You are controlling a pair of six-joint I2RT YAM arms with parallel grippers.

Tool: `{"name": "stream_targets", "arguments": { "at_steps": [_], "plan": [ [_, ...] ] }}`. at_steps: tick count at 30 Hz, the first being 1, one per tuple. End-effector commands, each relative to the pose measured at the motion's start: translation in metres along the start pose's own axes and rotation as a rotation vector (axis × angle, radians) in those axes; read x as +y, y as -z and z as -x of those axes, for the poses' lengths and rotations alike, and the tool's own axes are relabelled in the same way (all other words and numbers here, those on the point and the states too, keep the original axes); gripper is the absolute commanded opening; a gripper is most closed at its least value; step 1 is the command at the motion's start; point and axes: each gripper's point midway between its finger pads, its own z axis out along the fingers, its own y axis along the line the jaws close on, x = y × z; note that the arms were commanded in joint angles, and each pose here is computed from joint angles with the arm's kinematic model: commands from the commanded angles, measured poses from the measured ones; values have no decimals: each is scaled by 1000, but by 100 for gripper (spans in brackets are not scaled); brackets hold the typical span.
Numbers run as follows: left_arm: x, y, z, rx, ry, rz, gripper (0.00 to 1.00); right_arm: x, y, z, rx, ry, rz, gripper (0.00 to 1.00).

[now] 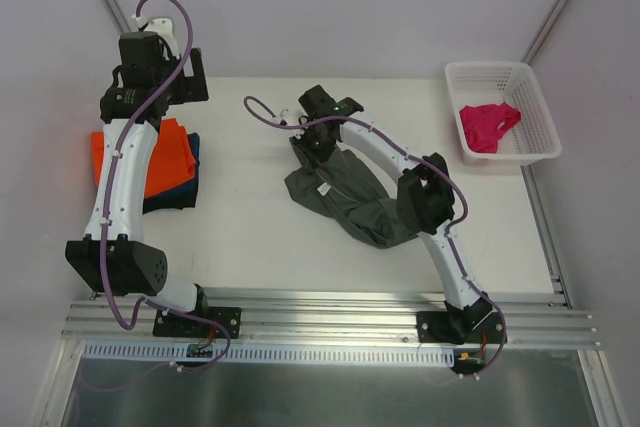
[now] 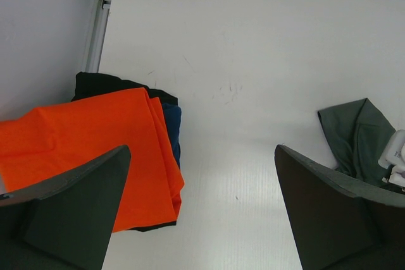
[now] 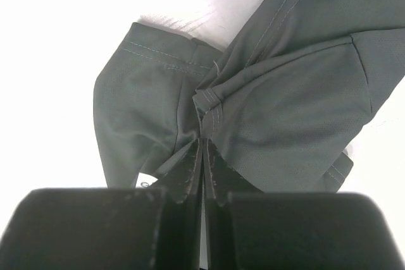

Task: Fold and stack the t-shirts
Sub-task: Flatten out the tshirt

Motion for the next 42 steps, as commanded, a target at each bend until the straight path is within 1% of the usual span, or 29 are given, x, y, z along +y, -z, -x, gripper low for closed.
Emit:
{"name": "stream_targets", "arguments": {
  "at_steps": [1, 5, 7, 10, 11, 12, 14, 15, 19, 20, 25, 26, 27, 28, 29, 31, 33, 35, 36, 37, 39, 42],
  "plan": [
    [2, 13, 15, -58, 2, 5, 99, -2, 20, 19, -61, 12, -19, 1],
    [2, 10, 16, -56, 7, 3, 99, -3, 23, 21, -68, 12, -23, 1],
    [2, 10, 18, -59, 7, 2, 99, -8, 28, 23, -71, 16, -52, 1],
    [0, 9, 17, -54, 14, -1, 99, -29, 58, 23, -98, -8, -118, 1],
    [0, 9, 17, -56, 14, -3, 99, -35, 70, 24, -113, -22, -136, 0],
    [0, 7, 16, -51, 16, -3, 99, -47, 96, 26, -149, -37, -170, 1],
    [-1, 4, 15, -45, 22, -6, 99, -63, 129, 20, -177, -63, -217, 1],
    [-1, 3, 15, -45, 25, -7, 99, -68, 157, 21, -215, -67, -249, 1],
    [-5, -2, 17, -41, 38, -26, 99, -92, 213, -10, -214, -117, -337, 1],
    [-7, -2, 20, -46, 40, -32, 99, -105, 224, -23, -207, -151, -360, 1],
    [-11, -10, 19, -33, 47, -50, 99, -124, 249, -67, -173, -235, -413, 1],
    [-12, -11, 21, -35, 47, -55, 99, -124, 247, -72, -166, -251, -404, 1],
    [-12, -12, 22, -36, 47, -54, 99, -122, 244, -72, -165, -255, -395, 3],
    [-13, -13, 23, -37, 44, -56, 99, -114, 241, -68, -175, -249, -359, 29],
    [-14, -12, 24, -40, 42, -56, 99, -106, 230, -60, -170, -232, -329, 42],
    [-17, -11, 26, -45, 34, -63, 99, -92, 219, -46, -178, -196, -281, 63],
    [-16, -10, 25, -45, 29, -58, 99, -71, 196, -27, -181, -159, -194, 64],
    [-14, -9, 22, -41, 23, -50, 99, -58, 179, -17, -182, -157, -130, 63],
    [-14, -8, 21, -41, 19, -45, 99, -50, 156, -14, -156, -166, -81, 63],
    [-10, -4, 22, -48, 15, -32, 99, -43, 153, -6, -172, -159, -45, 62],
    [-8, -2, 18, -44, 7, -22, 99, -31, 126, -2, -142, -162, 16, 63],
    [-4, 4, 17, -50, -4, -5, 99, -17, 106, 5, -137, -152, 84, 62]
  ]
}}
